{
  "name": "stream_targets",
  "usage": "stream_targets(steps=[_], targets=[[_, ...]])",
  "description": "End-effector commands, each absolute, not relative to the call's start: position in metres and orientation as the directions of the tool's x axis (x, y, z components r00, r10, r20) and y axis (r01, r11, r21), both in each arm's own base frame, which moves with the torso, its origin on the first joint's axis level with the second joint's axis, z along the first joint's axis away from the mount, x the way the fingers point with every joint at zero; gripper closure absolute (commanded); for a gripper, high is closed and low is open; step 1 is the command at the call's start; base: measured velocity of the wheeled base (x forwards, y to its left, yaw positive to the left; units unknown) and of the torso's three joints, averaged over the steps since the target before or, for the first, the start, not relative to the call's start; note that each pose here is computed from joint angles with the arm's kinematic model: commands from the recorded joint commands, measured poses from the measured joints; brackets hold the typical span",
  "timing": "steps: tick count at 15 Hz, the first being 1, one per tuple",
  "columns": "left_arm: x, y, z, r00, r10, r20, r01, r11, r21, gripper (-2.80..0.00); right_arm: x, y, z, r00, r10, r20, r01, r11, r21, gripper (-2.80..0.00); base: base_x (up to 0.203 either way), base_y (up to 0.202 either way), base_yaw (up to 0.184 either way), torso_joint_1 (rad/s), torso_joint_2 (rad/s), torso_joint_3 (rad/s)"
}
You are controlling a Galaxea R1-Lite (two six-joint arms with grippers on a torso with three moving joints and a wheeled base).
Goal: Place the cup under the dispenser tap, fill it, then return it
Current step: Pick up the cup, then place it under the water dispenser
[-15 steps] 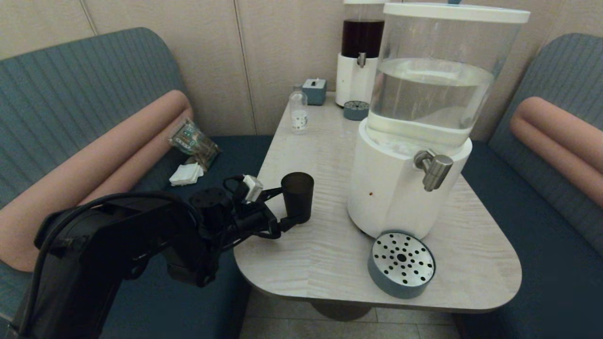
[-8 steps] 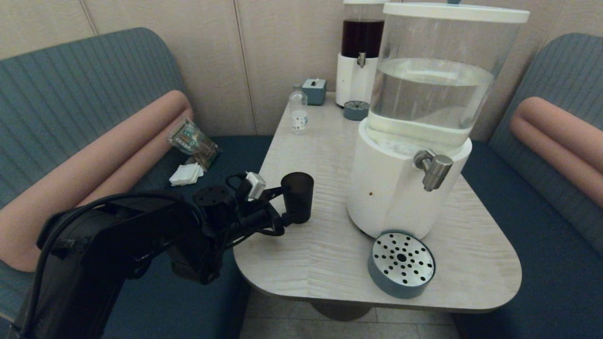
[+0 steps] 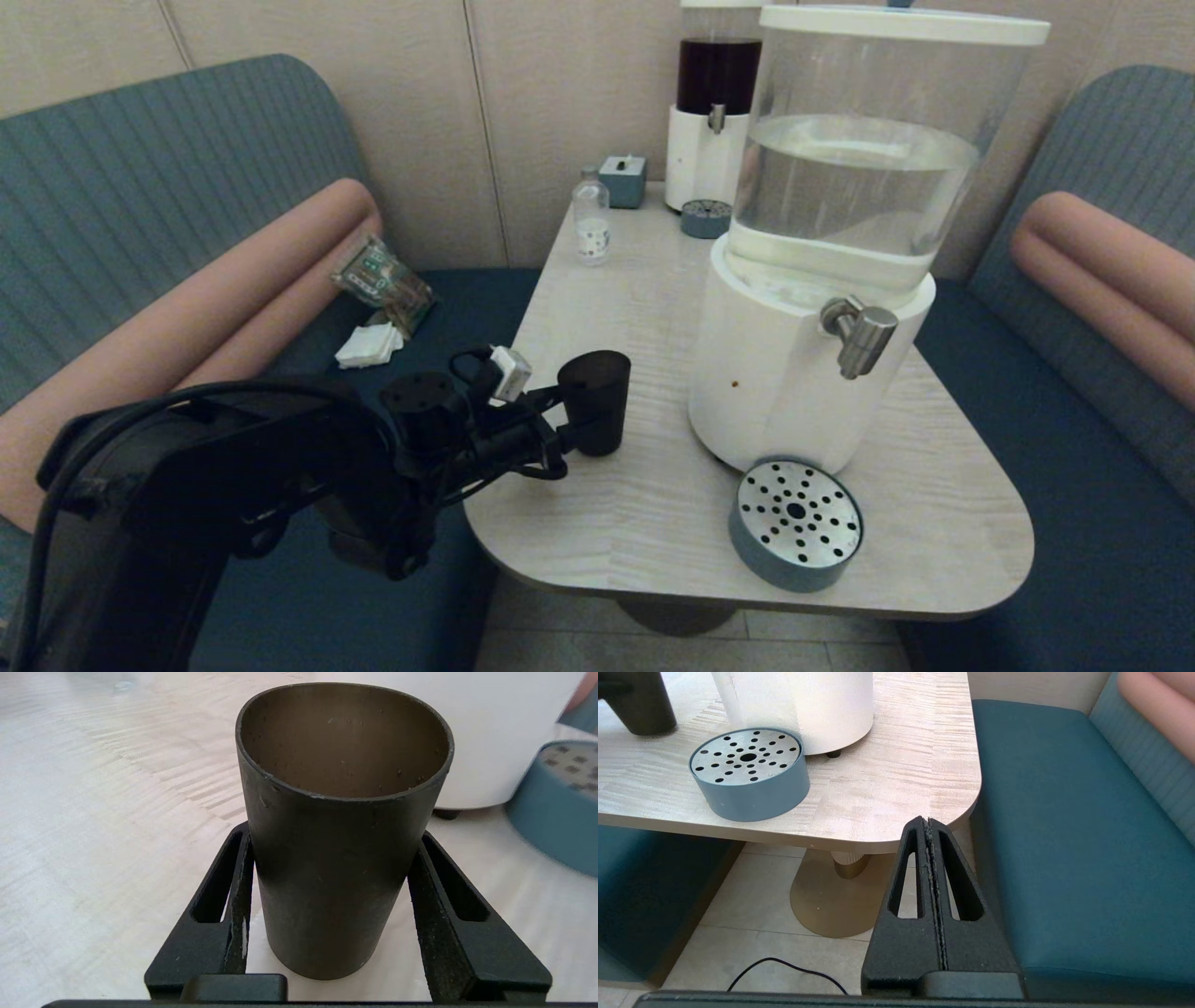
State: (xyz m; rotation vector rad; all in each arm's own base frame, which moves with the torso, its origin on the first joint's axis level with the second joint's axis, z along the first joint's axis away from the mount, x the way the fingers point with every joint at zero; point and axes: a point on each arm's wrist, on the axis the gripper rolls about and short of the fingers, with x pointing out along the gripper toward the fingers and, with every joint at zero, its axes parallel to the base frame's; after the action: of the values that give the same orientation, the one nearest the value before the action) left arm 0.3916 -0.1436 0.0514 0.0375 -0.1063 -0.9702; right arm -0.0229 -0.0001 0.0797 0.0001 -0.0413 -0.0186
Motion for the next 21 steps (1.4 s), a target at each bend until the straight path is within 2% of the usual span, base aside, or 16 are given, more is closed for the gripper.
stream_targets(steps=[1,6,9,15,21], targets=[[0.377,-0.146,0.069,0.550,-0.830,0.091,0.825,0.557,0.091,0.00,-0.022,0.000,0.075,0.999,-0.018,0.026,0.018,1.000,0.000,0.00,0.000,0.000,0.000,0.000,0.00,0.000],[0.311,-0.152,0.110,0.503,-0.859,0.089,0.857,0.510,0.075,0.00,-0.022,0.000,0.076,0.999,-0.018,0.028,0.018,1.000,0.000,0.00,0.000,0.000,0.000,0.000,0.00,0.000],[0.276,-0.185,0.130,0.447,-0.885,0.130,0.888,0.456,0.052,0.00,-0.022,0.000,0.075,0.999,-0.018,0.026,0.018,1.000,0.000,0.00,0.000,0.000,0.000,0.000,0.00,0.000],[0.268,-0.260,0.117,0.367,-0.916,0.164,0.928,0.374,0.011,0.00,-0.022,0.000,0.075,0.999,-0.018,0.026,0.018,1.000,0.000,0.00,0.000,0.000,0.000,0.000,0.00,0.000],[0.285,-0.291,0.092,0.348,-0.922,0.167,0.936,0.353,0.000,0.00,-0.022,0.000,0.075,0.999,-0.018,0.026,0.018,1.000,0.000,0.00,0.000,0.000,0.000,0.000,0.00,0.000]])
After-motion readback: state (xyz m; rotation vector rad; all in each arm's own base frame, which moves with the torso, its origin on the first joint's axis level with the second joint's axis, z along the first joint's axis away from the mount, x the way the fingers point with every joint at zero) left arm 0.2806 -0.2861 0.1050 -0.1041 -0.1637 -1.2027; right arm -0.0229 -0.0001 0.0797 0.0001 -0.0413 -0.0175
